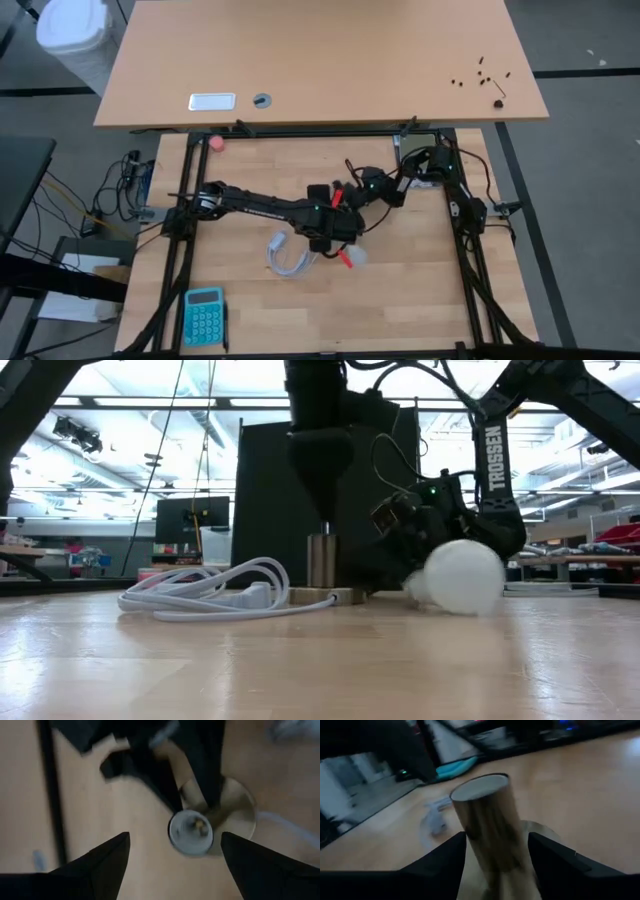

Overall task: Screw lightbulb
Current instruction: Insert the lightbulb into the lamp holder

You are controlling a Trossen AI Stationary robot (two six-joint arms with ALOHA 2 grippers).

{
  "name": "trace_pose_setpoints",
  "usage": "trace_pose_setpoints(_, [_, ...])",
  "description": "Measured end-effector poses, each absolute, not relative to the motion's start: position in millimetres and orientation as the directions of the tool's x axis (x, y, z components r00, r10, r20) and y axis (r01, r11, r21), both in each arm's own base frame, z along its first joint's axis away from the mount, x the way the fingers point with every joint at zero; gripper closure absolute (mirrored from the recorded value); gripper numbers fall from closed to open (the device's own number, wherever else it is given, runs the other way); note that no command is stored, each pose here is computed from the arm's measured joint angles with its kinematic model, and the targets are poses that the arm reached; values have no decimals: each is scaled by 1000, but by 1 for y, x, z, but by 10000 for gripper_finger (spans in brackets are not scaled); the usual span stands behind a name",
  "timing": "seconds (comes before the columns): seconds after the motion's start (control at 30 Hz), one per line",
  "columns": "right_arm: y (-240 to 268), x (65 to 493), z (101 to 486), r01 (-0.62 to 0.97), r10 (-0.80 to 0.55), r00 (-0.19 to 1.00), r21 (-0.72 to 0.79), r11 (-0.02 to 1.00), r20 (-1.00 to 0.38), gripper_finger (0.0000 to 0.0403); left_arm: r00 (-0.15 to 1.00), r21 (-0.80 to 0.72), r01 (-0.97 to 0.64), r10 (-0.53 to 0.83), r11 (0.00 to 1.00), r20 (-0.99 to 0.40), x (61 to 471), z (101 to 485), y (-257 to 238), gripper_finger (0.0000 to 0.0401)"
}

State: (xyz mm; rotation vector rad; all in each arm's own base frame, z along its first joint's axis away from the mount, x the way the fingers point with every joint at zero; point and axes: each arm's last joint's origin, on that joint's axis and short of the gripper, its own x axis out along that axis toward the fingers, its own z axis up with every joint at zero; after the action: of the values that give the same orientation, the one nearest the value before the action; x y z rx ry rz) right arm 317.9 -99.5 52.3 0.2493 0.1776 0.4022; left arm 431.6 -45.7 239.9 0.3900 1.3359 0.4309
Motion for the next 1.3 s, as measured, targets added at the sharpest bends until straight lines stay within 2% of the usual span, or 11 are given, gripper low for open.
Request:
trace_pose_setpoints(0.07, [-110, 311, 56, -286, 335, 934, 299, 910, -127, 178, 153, 543, -56, 544, 838, -825, 429, 246, -42, 83])
trace_pose_setpoints(0.17, [-124, 303, 68, -204, 249, 962, 312, 928, -112, 178, 193, 561, -68, 562, 825, -804, 431, 260, -37, 84])
trace_pose_setpoints(0.3, [-127, 300, 88, -238, 264, 962, 265, 934, -67, 175, 257, 556, -69, 554, 828, -792, 434, 275, -36, 84])
trace_pose_setpoints(0.5, [-125, 282, 107, -239, 275, 955, 265, 934, -110, 164, 270, 440, -37, 433, 897, -860, 434, 282, -39, 71])
trace_pose_setpoints(0.63, [-103, 264, 121, -175, 223, 961, 264, 948, -164, 164, 325, 370, 2, 349, 929, -879, 436, 285, -59, 69])
trace_pose_setpoints(0.83, [-52, 247, 137, -18, 94, 935, 218, 976, -342, 171, 419, 367, 37, 319, 929, -850, 445, 267, -78, 75])
trace_pose_setpoints(1.07, [-22, 223, 162, 90, 23, 932, 292, 952, -362, 172, 494, 371, 184, 241, 910, -835, 453, 225, -84, 75])
trace_pose_setpoints(1.2, [-17, 210, 168, 181, -34, 901, 303, 936, -432, 172, 567, 416, 286, 198, 863, -800, 458, 205, -86, 75])
trace_pose_setpoints(1.3, [-13, 202, 170, 199, -28, 883, 320, 926, -469, 172, 578, 446, 368, 175, 816, -797, 457, 193, -86, 75])
